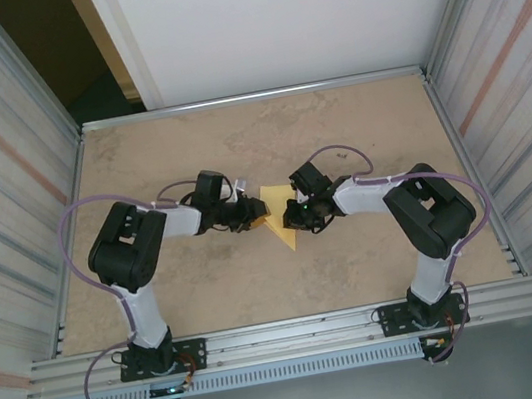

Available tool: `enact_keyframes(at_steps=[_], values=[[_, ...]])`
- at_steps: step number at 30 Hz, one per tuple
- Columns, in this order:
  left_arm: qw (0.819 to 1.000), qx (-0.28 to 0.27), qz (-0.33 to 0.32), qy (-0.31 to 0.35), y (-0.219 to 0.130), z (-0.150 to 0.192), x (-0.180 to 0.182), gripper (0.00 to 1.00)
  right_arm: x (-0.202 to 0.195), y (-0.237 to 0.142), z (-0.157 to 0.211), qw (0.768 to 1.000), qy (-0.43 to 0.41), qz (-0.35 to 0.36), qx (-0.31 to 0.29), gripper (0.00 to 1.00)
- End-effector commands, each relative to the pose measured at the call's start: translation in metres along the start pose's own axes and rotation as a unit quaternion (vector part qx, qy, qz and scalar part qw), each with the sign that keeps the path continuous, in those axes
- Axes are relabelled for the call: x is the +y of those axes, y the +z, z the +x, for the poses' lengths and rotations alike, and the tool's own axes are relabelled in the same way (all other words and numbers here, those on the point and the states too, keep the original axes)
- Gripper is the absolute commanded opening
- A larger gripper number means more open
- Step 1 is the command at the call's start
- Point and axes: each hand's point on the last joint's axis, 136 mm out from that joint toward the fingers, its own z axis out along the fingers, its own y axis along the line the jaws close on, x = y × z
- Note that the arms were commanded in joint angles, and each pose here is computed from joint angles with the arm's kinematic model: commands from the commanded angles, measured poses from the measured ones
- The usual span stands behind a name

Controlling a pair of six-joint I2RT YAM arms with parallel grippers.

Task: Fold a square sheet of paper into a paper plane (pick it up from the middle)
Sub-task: Fourth fold the wing at the center of the table.

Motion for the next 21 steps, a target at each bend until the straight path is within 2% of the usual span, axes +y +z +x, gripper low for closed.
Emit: enact_keyframes(at_steps=[1, 8, 12, 16, 21], values=[[0.998, 0.003, 0.038, 0.057, -0.001, -0.008, -0.021, 0.24, -0.015, 0.001, 0.007, 1.0, 0.02, 0.016, 0.011, 0.17], [0.996, 0.006, 0.048, 0.072, 0.0, -0.01, -0.022, 0.16, 0.009, -0.017, -0.005, 1.0, -0.002, -0.028, -0.014, 0.23], [0.997, -0.007, 0.041, 0.072, -0.001, -0.016, -0.02, 0.1, 0.013, -0.032, -0.012, 0.999, -0.018, -0.03, -0.04, 0.3], [0.997, -0.028, 0.021, 0.07, -0.006, -0.02, -0.017, 0.08, 0.004, -0.049, -0.019, 0.996, -0.041, 0.004, -0.08, 0.39], [0.995, -0.082, -0.031, 0.047, -0.026, -0.027, -0.005, 0.09, -0.008, -0.062, -0.022, 0.988, -0.084, 0.069, -0.111, 0.4]])
